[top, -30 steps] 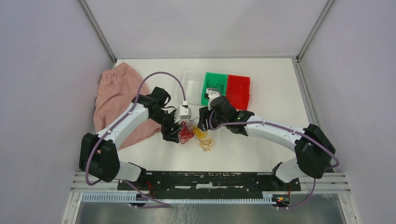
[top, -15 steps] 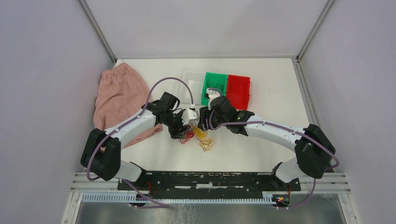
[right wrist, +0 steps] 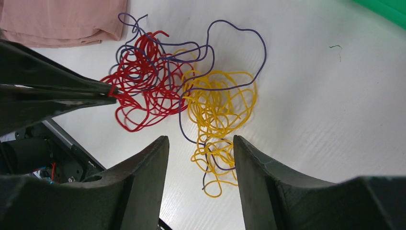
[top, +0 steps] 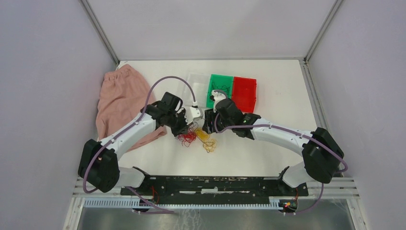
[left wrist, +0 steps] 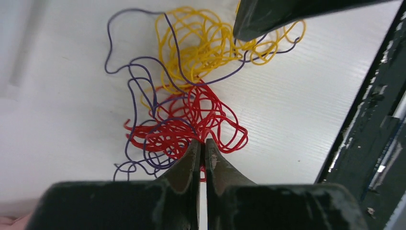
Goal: Untangle the cables
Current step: Untie the cable.
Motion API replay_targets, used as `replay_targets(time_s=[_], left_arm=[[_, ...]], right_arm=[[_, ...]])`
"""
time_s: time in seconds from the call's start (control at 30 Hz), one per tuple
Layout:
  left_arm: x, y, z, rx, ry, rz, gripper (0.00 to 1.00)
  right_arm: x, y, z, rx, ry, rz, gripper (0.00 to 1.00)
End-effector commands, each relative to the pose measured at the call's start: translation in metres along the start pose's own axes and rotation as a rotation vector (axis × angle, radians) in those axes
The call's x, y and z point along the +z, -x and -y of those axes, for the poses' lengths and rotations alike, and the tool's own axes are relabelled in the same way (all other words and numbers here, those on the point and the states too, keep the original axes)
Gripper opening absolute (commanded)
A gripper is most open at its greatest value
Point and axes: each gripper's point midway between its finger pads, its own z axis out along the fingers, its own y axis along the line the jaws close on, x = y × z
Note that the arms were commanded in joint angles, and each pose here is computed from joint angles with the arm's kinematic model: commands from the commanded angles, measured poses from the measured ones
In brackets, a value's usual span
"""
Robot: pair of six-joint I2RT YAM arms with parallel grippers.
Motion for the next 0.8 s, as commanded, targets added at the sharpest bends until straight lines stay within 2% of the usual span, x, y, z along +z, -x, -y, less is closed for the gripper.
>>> replay_targets(time_s=[0.0, 0.07, 0.17, 0.27, 0.37, 0.5, 0.77], left_arm=[[-0.048, 0.052, 0.014, -0.012, -0.03, 0.107, 0.07], [-0.061, 0.064, 0.022, -0.023, -0.05, 0.141, 0.07], [-0.076, 0.079, 0.031, -0.053, -0.073, 0.191, 0.07], [-0.087, 0.092, 0.039, -0.09, -0.098, 0.233, 0.07], [-0.094, 0.103, 0.039, -0.126, -0.088, 0.276, 0.06], [-0.097, 0.11, 0.036, -0.16, -0.069, 0.307, 0.06], [-0.102, 0.119, 0.04, -0.172, -0.091, 0.339, 0.06]], right_arm=[[-0.001, 0.017, -0.01, 0.013, 0.034, 0.072, 0.59], [-0.005, 0.02, -0.012, 0.008, 0.047, 0.096, 0.61], [-0.015, 0.028, -0.017, -0.006, 0.086, 0.151, 0.69], [-0.032, 0.041, -0.025, -0.026, 0.137, 0.233, 0.79], [-0.052, 0.054, -0.034, -0.047, 0.203, 0.339, 0.83], [-0.075, 0.063, -0.044, -0.071, 0.276, 0.424, 0.84], [-0.098, 0.066, -0.083, -0.09, 0.49, 0.428, 0.78]])
